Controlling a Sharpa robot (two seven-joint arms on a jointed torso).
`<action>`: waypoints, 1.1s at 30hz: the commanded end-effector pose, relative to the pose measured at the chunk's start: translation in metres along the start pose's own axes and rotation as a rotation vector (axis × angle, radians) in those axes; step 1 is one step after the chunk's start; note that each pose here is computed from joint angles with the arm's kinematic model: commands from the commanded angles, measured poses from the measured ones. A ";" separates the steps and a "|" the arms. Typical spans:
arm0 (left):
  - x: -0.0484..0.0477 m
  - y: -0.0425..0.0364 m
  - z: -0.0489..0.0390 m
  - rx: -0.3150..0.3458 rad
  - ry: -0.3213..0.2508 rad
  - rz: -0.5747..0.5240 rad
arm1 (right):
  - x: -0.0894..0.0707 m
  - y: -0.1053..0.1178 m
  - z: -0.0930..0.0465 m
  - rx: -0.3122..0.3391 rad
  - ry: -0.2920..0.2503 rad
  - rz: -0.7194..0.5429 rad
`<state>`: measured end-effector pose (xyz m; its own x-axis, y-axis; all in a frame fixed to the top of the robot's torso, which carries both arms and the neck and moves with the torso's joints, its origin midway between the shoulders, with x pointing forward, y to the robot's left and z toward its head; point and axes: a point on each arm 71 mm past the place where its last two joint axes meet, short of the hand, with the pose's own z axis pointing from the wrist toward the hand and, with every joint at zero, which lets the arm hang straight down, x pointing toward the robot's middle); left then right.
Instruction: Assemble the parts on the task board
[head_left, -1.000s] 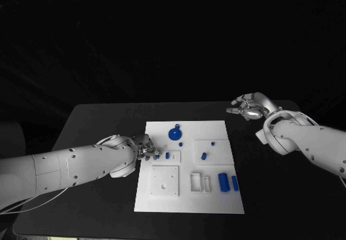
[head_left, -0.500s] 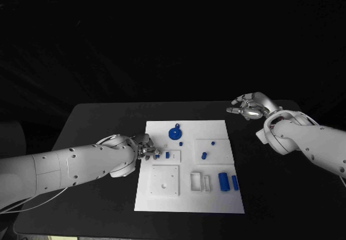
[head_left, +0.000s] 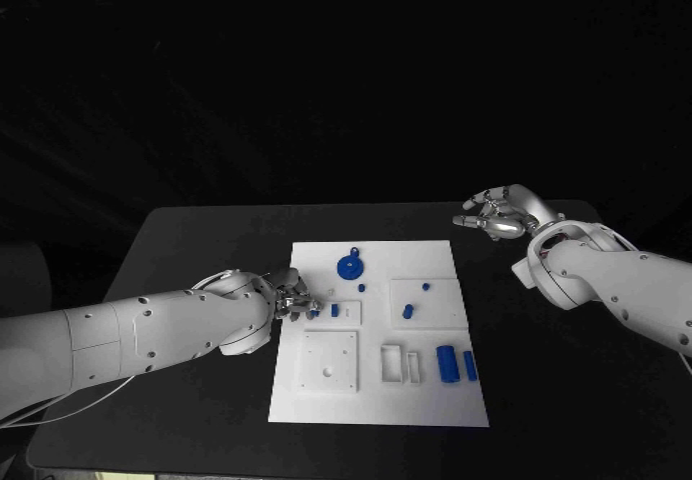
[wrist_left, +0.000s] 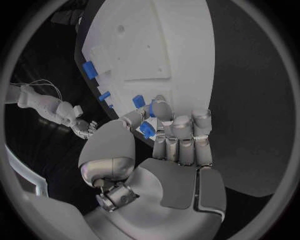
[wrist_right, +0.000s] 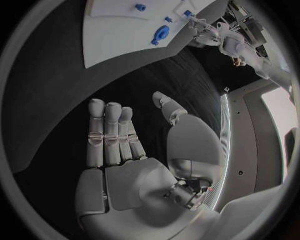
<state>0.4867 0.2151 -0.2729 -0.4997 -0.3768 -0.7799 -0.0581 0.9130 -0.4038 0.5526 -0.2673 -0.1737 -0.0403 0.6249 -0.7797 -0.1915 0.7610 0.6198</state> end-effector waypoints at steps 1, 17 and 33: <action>0.0020 -0.0015 0.0002 0.011 0.010 0.007 | 0.001 0.001 0.000 -0.012 0.013 0.000; 0.0036 0.0006 0.0009 0.002 0.010 0.004 | 0.002 0.000 0.000 -0.010 0.013 0.002; 0.0010 -0.0002 0.0005 0.017 -0.029 -0.015 | 0.002 0.000 0.000 -0.010 0.014 0.003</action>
<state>0.4867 0.2163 -0.2749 -0.4904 -0.3840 -0.7823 -0.0632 0.9110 -0.4075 0.5526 -0.2671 -0.1749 -0.0423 0.6263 -0.7784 -0.1898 0.7599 0.6218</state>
